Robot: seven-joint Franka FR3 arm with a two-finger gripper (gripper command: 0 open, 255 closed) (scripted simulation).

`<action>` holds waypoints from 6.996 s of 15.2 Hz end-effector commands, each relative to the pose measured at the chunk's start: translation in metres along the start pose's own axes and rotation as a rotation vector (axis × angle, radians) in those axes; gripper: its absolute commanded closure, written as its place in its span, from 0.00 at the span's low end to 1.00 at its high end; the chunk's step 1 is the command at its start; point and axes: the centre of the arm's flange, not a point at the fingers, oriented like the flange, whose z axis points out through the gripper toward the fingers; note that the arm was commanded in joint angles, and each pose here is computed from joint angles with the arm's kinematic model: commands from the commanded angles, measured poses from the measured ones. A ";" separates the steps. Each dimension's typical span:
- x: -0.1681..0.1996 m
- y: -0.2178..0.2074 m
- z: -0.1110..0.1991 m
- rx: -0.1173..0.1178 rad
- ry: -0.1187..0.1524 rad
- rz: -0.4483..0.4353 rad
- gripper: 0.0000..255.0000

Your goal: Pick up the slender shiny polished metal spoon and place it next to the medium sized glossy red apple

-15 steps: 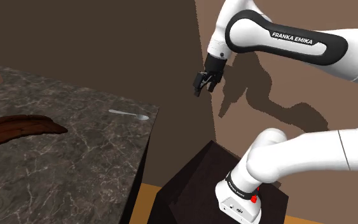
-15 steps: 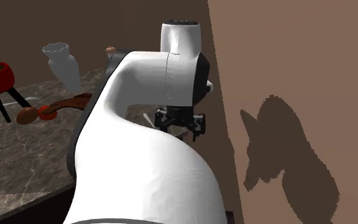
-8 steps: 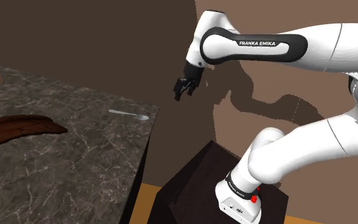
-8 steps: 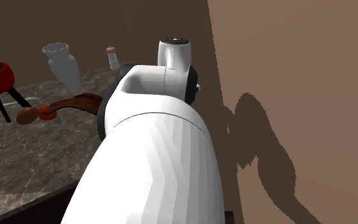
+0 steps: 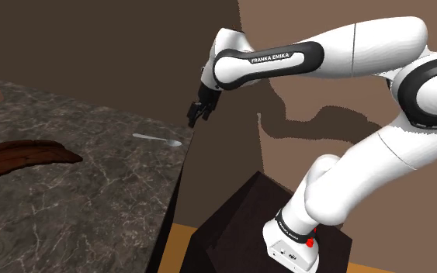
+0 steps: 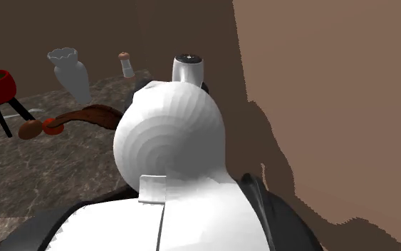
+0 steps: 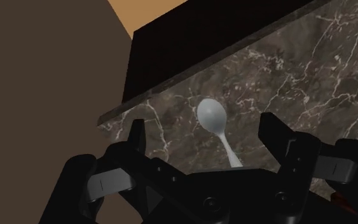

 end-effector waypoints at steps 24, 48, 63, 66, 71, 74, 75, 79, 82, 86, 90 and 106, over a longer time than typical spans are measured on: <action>0.113 -0.061 0.133 0.080 0.090 -0.240 0.00; 0.119 -0.066 0.076 0.080 0.090 -0.240 1.00; 0.128 -0.072 -0.003 0.080 0.090 -0.240 1.00; 0.129 -0.074 -0.018 0.080 0.090 -0.240 1.00; 0.120 -0.126 -0.017 0.080 0.090 -0.240 1.00; 0.113 -0.164 -0.015 0.080 0.090 -0.240 1.00; 0.110 -0.177 -0.014 0.080 0.090 -0.240 1.00; 0.101 -0.229 -0.011 0.080 0.090 -0.240 1.00; 0.093 -0.268 -0.008 0.080 0.090 -0.240 1.00; 0.084 -0.320 -0.005 0.080 0.090 -0.240 1.00; 0.074 -0.372 -0.002 0.080 0.090 -0.240 1.00; 0.048 -0.484 0.041 0.080 0.090 -0.240 1.00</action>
